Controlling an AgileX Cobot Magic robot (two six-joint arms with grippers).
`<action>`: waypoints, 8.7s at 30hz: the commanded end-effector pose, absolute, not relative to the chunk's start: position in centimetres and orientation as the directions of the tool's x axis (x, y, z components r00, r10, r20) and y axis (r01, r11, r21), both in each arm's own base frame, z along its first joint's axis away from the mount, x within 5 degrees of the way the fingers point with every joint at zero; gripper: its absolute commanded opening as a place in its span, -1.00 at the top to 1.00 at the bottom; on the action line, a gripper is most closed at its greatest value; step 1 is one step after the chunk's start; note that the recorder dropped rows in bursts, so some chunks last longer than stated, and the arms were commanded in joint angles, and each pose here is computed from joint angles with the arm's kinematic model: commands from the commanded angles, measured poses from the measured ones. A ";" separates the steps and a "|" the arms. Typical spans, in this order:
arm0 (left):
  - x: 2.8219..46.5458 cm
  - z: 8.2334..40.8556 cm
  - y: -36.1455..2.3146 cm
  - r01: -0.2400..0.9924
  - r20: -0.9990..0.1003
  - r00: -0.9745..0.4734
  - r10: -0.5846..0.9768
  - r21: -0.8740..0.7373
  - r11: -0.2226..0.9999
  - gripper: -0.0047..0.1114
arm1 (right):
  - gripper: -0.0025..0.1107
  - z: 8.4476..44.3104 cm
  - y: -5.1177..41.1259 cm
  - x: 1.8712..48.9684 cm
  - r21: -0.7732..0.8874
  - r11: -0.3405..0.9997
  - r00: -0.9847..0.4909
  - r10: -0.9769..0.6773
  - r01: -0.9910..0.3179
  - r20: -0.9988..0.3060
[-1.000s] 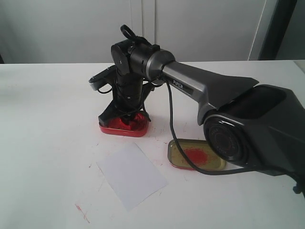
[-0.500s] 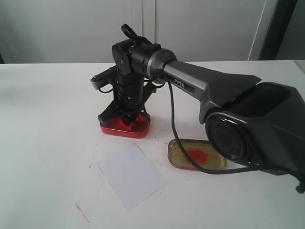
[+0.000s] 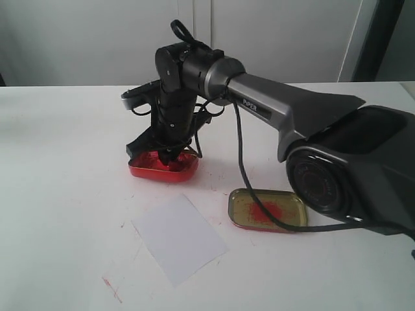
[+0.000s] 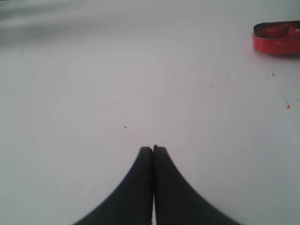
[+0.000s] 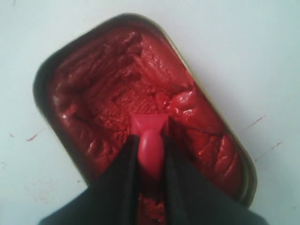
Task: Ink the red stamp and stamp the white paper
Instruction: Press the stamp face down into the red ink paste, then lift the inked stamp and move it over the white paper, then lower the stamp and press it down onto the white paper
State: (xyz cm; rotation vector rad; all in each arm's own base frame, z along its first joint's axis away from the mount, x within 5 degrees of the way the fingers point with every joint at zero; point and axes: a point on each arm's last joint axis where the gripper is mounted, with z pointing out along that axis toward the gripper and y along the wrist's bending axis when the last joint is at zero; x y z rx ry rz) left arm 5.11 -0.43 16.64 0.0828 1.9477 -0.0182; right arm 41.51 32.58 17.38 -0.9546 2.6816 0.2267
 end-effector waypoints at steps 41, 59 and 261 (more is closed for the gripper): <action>5.1 16.5 -0.4 0.066 -0.930 -0.363 0.052 0.029 0.997 0.92 | 0.96 18.3 29.3 44.2 0.365 0.801 -0.872 -0.369 -0.474 -0.322; 5.1 16.5 -0.4 0.066 -0.930 -0.363 0.052 0.029 0.997 0.92 | 0.96 22.8 29.6 42.1 0.320 0.771 -0.827 -0.449 -0.550 -0.339; 5.1 16.5 -0.4 0.066 -0.930 -0.363 0.052 0.029 0.997 0.92 | 0.96 15.1 26.2 29.8 0.393 0.812 -0.893 -0.320 -0.431 -0.317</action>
